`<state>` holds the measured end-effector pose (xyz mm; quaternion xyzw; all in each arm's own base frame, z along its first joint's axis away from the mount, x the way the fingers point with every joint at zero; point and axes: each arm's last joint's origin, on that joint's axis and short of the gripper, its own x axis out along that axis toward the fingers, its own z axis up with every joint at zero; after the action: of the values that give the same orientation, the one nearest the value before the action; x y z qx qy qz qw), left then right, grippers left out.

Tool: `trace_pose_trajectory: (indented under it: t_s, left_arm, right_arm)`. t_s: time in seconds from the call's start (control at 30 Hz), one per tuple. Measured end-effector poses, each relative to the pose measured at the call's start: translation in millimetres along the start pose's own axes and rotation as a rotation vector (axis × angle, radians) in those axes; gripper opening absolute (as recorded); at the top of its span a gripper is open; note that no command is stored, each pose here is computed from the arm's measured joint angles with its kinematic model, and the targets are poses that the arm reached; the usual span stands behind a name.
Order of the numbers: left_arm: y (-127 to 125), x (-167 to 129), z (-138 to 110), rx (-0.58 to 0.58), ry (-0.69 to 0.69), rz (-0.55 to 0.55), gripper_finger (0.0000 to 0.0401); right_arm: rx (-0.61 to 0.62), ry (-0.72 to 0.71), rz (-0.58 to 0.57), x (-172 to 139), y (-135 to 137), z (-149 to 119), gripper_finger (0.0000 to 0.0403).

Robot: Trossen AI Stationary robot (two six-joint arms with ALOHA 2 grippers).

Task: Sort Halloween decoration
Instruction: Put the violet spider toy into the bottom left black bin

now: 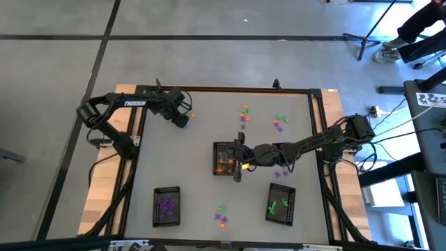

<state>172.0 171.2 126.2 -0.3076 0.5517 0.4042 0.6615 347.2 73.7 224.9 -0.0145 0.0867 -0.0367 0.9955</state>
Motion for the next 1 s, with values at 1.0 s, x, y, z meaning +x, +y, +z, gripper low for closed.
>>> trace_pose_trajectory:
  t_s: [1.0]
  left_arm:
    - [-14, -109, -90, 0.215, 0.144, -0.358, 0.0]
  right_arm:
    - [-0.019, -0.027, -0.006, 1, -2, 3, 0.0282]
